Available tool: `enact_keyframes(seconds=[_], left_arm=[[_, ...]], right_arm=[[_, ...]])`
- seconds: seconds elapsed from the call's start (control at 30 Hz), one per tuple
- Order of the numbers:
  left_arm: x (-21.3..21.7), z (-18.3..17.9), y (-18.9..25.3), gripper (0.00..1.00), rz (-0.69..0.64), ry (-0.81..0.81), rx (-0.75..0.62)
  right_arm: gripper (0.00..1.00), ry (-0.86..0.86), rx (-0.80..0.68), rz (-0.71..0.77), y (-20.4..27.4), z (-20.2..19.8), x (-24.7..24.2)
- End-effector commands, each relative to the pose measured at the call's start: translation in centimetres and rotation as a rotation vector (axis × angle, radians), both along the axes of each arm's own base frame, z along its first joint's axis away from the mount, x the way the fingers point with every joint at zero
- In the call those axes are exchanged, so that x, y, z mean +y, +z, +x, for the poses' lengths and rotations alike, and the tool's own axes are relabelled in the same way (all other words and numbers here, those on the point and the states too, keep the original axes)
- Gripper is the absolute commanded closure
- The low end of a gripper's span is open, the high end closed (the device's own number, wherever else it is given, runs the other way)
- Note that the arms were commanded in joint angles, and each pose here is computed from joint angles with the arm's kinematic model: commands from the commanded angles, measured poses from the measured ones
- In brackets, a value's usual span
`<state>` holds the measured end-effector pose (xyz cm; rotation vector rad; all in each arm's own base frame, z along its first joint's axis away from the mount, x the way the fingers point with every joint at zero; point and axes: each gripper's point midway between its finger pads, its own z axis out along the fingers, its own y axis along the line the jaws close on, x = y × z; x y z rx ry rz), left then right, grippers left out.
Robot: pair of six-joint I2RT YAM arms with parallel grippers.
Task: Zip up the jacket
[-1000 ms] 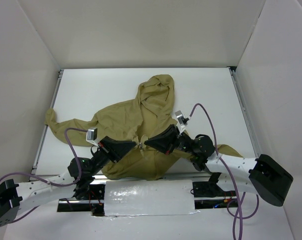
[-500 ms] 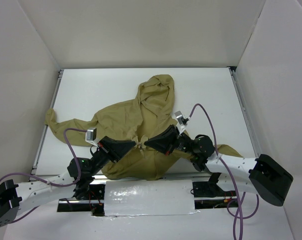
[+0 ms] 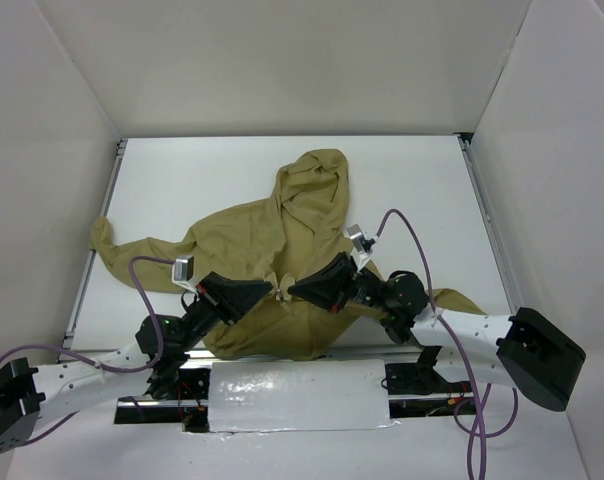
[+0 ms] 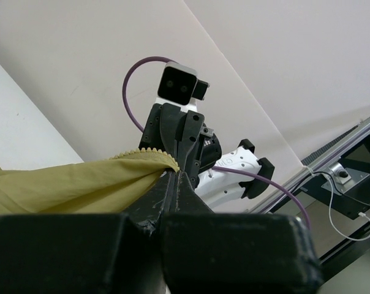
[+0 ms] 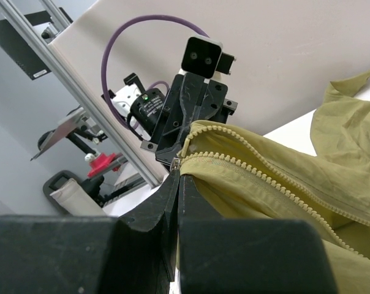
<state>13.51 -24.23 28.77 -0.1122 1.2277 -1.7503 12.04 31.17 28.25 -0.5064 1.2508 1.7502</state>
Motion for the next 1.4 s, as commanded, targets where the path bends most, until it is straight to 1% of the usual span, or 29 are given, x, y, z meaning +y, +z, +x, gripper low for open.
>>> enact_keyframes(seconds=[0.0,0.07,0.1,0.13,0.17,0.2,0.23,0.27,0.3,0.33,0.37,0.43,0.47,0.5,0.6,0.67,0.7,0.73,0.77,0.8,0.9,0.97,1.03,1.07,1.13,1.17,1.23,1.27,1.37], left_arm=[[0.9,-0.3,2.7,1.0,-0.073,0.022,-0.07],[1.3,-0.2,2.9,1.0,-0.081,0.043,-0.077],[1.2,0.3,2.1,1.0,-0.051,0.06,-0.054],[1.2,0.7,1.6,1.0,-0.025,0.079,-0.034],[2.3,1.1,3.3,1.0,-0.053,0.125,-0.025],[2.4,1.7,2.9,1.0,-0.005,0.16,0.004],[1.9,2.8,-0.2,1.0,0.14,0.195,0.09],[3.4,3.1,1.3,1.0,0.119,0.256,0.099],[3.9,3.6,0.7,1.0,0.153,0.293,0.12],[4.5,3.8,-0.7,1.0,0.213,0.321,0.157],[5.3,4.3,-0.4,1.0,0.22,0.368,0.179],[5.8,4.7,-1.6,1.0,0.302,0.401,0.23],[6.0,5.0,-2.0,1.0,0.325,0.422,0.252],[6.0,5.2,-2.5,1.0,0.356,0.429,0.27],[6.0,5.3,-3.1,1.0,0.409,0.438,0.296],[6.0,5.2,-3.3,1.0,0.413,0.434,0.294],[6.0,5.2,-3.2,1.0,0.407,0.434,0.29],[5.9,5.1,-3.2,1.0,0.409,0.429,0.288],[5.8,5.0,-3.1,1.0,0.407,0.421,0.285],[5.8,5.0,-3.3,1.0,0.42,0.418,0.286],[5.7,4.9,-3.3,1.0,0.432,0.411,0.279],[5.6,4.8,-3.5,1.0,0.437,0.405,0.28],[5.4,4.9,-3.6,1.0,0.437,0.402,0.28],[5.3,4.9,-3.6,1.0,0.438,0.401,0.278],[5.2,5.0,-3.6,1.0,0.447,0.399,0.275],[5.2,5.0,-3.4,1.0,0.447,0.4,0.272],[5.3,5.1,-3.2,1.0,0.459,0.408,0.272],[5.3,5.1,-3.0,1.0,0.457,0.411,0.27],[5.7,5.3,-2.7,1.0,0.457,0.431,0.269]], right_arm=[[1.0,-0.001,-0.316,0.357,8.5,-3.7,-4.0],[1.0,-0.04,-0.294,0.324,8.0,-2.7,-3.6],[1.0,-0.067,-0.225,0.221,6.2,-1.2,-2.4],[1.0,-0.12,-0.175,0.169,5.1,0.2,-1.9],[1.0,-0.148,-0.151,0.12,4.4,0.9,-1.6],[1.0,-0.163,-0.051,-0.006,1.0,2.0,-0.7],[1.0,-0.218,0.034,-0.05,-0.6,3.2,-0.8],[1.0,-0.222,0.137,-0.093,-2.8,3.3,-1.0],[1.0,-0.241,0.242,-0.189,-6.0,3.6,-0.9],[1.0,-0.299,0.325,-0.239,-8.0,4.5,-1.4],[1.0,-0.316,0.449,-0.365,-11.7,4.1,-1.6],[1.0,-0.343,0.546,-0.476,-14.2,4.0,-1.6],[1.0,-0.322,0.599,-0.579,-16.5,2.7,-1.6],[1.0,-0.305,0.612,-0.615,-16.5,2.2,-1.0],[1.0,-0.26,0.656,-0.824,-20.2,-0.5,-0.8],[0.77,-0.264,0.665,-0.859,-20.3,-0.8,-0.7],[0.67,-0.308,0.69,-0.901,-21.0,-0.6,-1.7],[0.32,-0.313,0.699,-0.917,-21.2,-0.8,-2.0],[0.11,-0.348,0.703,-0.905,-20.8,-0.4,-2.5],[0.09,-0.372,0.721,-0.928,-21.3,-0.5,-3.3],[0.08,-0.5,0.795,-0.925,-22.6,0.2,-5.7],[0.12,-0.603,0.859,-0.929,-23.9,1.6,-7.5],[0.16,-0.642,0.902,-0.928,-24.8,2.5,-8.4],[0.16,-0.629,0.927,-0.956,-25.6,2.6,-8.5],[0.17,-0.68,0.973,-0.955,-25.7,5.2,-9.7],[0.17,-0.696,0.997,-0.989,-26.5,5.9,-10.3],[0.18,-0.758,1.005,-0.999,-26.2,9.0,-11.3],[0.19,-0.717,1.022,-1.001,-26.1,9.5,-11.0],[0.22,-0.733,1.044,-1.032,-25.8,14.0,-11.6]])
